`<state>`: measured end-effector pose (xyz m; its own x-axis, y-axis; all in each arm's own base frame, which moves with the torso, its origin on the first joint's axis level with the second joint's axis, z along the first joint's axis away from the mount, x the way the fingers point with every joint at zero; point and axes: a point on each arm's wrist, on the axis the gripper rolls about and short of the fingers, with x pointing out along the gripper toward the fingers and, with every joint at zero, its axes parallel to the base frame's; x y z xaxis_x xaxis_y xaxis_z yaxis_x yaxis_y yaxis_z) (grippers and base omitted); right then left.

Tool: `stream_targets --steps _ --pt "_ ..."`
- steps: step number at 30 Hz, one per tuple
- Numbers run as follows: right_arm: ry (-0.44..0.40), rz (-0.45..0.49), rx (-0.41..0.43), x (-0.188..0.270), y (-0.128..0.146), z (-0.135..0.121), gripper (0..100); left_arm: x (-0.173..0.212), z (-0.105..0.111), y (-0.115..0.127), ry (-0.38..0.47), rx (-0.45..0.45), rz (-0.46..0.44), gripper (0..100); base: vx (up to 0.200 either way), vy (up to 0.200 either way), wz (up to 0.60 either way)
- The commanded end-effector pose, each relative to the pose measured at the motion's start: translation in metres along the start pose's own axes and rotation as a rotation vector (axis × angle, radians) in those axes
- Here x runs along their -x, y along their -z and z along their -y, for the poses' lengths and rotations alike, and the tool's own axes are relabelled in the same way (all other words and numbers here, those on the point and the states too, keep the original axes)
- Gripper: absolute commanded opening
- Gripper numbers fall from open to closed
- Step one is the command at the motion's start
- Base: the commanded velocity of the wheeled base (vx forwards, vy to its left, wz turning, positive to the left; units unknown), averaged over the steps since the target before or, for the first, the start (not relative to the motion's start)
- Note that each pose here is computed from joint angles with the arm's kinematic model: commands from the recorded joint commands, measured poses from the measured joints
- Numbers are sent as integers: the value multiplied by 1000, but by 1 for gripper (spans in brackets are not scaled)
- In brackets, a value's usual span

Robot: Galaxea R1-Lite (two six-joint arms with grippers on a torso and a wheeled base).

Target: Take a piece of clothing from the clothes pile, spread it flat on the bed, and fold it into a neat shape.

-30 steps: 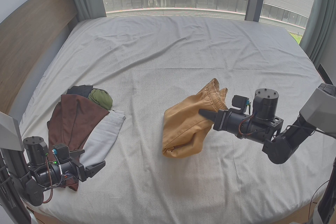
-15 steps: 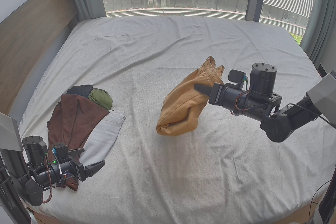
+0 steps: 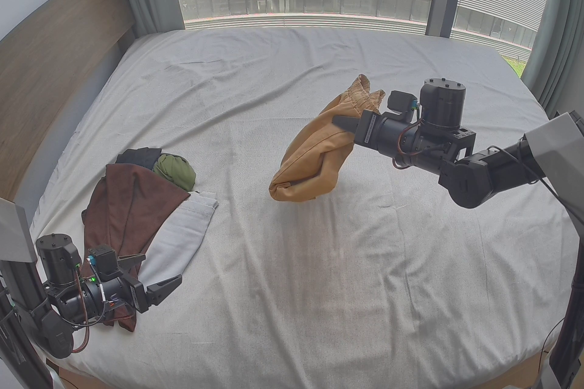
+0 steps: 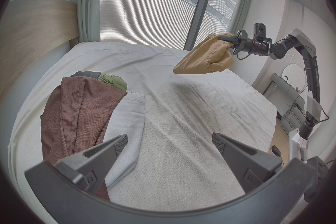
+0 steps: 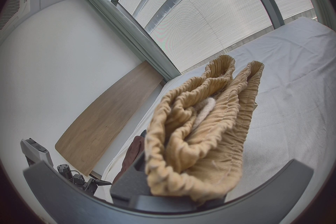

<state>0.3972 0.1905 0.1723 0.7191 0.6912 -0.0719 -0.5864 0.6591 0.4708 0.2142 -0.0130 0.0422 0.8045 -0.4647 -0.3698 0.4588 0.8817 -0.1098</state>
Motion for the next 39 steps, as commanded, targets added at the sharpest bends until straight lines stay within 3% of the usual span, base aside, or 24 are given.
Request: stream_targets --steps 1,26,39 --pt "5 -6 -3 -13 2 7 0 3 2 3 2 8 -15 100 0 0 0" --pt "3 37 10 -70 3 40 0 3 0 4 -2 16 -20 100 0 0 0" --pt "85 -72 -13 -87 63 92 0 3 -1 4 -8 19 -18 100 0 0 0"
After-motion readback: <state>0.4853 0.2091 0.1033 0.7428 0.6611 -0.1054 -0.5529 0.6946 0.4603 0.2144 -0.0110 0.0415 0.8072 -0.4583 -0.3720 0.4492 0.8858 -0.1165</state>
